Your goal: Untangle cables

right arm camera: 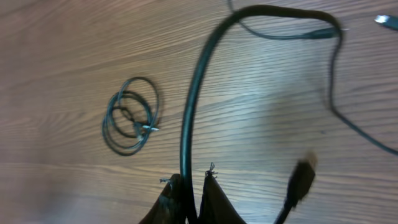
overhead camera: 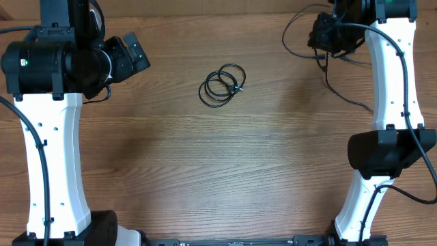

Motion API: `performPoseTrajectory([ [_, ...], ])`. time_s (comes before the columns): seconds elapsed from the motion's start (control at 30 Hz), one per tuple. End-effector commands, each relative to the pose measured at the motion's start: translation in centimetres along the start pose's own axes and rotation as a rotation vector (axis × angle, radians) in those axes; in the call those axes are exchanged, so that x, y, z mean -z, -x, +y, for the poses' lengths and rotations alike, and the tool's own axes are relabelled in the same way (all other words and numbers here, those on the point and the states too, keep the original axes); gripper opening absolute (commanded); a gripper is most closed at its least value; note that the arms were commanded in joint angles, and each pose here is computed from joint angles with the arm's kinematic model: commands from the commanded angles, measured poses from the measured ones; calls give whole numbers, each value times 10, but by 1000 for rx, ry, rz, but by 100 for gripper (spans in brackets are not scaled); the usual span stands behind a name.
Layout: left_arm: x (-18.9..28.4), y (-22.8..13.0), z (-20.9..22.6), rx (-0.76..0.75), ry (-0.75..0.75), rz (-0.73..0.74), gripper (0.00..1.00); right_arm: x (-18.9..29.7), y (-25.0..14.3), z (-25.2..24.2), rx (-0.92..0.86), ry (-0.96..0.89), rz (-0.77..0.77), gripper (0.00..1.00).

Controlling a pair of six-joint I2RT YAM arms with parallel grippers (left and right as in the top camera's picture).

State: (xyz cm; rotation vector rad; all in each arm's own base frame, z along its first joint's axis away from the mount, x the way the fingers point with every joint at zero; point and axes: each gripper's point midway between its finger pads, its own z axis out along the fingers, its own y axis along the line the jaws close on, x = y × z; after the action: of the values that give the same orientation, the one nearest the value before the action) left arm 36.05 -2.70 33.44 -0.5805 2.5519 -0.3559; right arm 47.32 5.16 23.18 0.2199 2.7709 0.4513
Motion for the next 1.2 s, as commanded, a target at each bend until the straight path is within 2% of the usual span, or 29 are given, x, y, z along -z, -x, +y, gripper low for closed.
performPoseTrajectory([
  [0.0, -4, 4, 6, -12, 39, -17, 99, 2, 0, -8, -24, -55, -9, 11],
  [0.37, -4, 10, 9, -14, 60, -44, 99, -30, -16, -12, -57, -35, 115, 4],
  [0.8, -3, 13, 11, -14, 73, -58, 100, -83, -30, -24, -88, -28, 248, 4],
  [0.97, -3, 12, 11, -14, 74, -56, 100, -100, -54, -16, 11, 80, 348, 4],
  [1.17, -3, 12, 11, -14, 74, -56, 100, -124, -83, -30, -6, 66, 449, 4],
])
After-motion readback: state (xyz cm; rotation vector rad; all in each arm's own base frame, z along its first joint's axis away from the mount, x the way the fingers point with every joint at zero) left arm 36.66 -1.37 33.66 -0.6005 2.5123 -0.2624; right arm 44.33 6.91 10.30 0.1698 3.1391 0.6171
